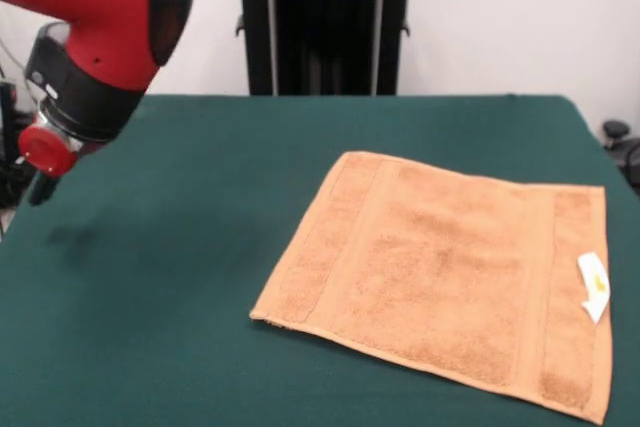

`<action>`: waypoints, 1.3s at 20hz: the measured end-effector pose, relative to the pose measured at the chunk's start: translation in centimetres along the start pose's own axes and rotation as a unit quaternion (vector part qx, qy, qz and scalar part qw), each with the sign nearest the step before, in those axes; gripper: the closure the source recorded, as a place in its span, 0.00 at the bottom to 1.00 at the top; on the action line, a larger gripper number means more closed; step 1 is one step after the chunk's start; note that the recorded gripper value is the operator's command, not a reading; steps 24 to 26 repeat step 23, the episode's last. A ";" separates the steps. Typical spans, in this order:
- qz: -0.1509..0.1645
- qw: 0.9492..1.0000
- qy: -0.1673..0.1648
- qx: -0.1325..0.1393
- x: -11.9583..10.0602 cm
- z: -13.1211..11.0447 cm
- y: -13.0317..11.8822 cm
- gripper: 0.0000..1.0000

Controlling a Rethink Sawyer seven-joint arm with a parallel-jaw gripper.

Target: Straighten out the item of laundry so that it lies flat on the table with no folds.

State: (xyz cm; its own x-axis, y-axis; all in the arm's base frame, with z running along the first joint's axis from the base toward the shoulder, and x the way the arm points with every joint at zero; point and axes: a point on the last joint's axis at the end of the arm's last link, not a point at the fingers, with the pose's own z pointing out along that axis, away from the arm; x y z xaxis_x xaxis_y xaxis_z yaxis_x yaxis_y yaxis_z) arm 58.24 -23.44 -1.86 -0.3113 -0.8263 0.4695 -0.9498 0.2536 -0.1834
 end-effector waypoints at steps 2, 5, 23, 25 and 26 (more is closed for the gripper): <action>0.026 0.999 -0.030 -0.016 -0.3 -0.4 0.1 1.00; 0.067 0.993 -0.089 -0.047 -1.2 -1.4 0.1 1.00; 0.067 0.960 -0.262 -0.073 -11.1 -10.4 -0.8 1.00; 0.067 0.960 -0.262 -0.073 -11.1 -10.4 -0.8 1.00; 0.067 0.960 -0.262 -0.073 -11.1 -10.4 -0.8 1.00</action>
